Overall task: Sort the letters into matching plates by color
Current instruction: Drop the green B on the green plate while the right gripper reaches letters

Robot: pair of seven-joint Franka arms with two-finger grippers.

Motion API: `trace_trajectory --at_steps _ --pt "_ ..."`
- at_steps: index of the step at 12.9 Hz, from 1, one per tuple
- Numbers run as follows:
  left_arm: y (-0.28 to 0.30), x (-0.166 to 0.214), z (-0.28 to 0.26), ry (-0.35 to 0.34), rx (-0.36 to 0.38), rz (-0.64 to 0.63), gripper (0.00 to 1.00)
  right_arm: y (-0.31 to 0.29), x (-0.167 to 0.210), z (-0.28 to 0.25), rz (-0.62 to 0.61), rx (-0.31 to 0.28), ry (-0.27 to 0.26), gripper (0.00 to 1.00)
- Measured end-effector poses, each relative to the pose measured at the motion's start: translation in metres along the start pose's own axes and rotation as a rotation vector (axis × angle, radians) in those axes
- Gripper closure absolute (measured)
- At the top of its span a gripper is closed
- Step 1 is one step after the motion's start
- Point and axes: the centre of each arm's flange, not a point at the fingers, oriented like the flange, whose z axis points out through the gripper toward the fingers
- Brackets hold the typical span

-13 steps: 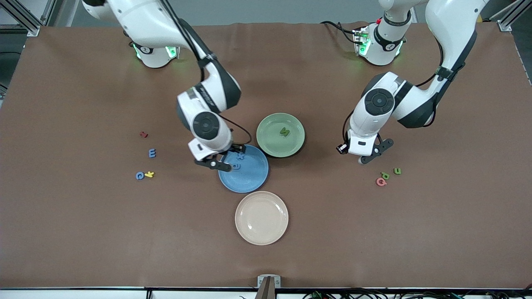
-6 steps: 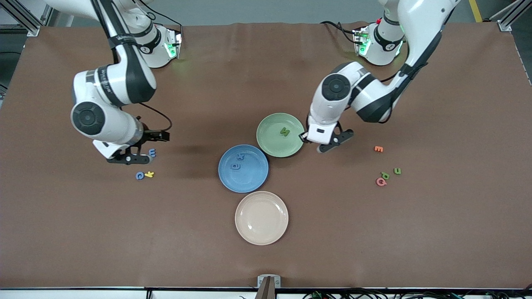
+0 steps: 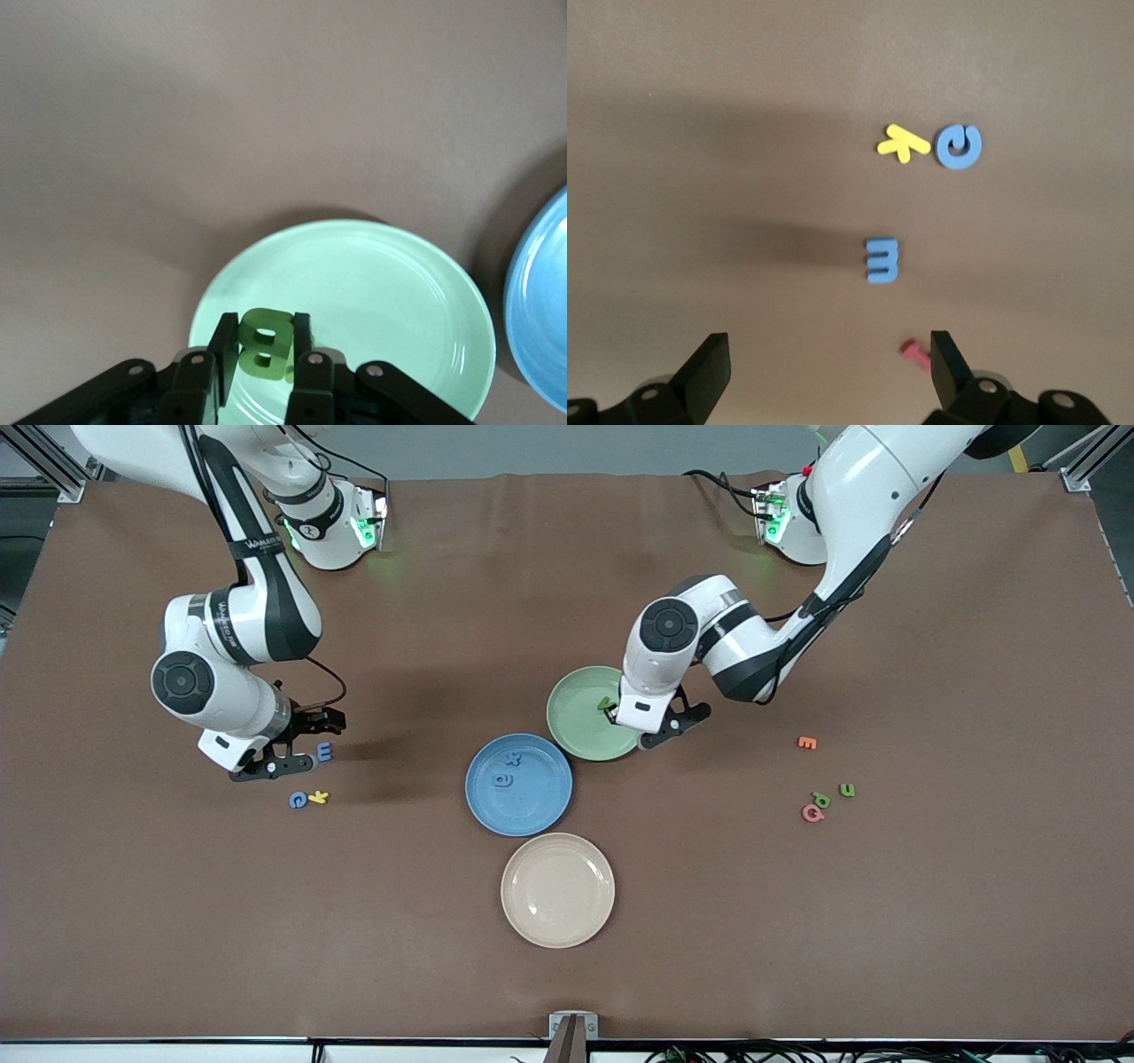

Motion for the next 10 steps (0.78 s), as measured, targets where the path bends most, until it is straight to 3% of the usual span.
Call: trace_trajectory --at_steps 7,8,10 --pt "0.013 -0.018 0.035 -0.014 0.029 0.018 0.71 0.040 0.002 0.046 -0.065 -0.001 0.053 0.02" --pt "0.012 -0.015 0.037 0.009 0.033 0.034 0.65 0.043 0.002 0.055 -0.065 -0.001 0.048 0.03" --pt "0.011 -0.008 0.038 0.037 0.034 0.042 0.43 0.041 0.002 0.069 -0.068 0.000 0.042 0.11"
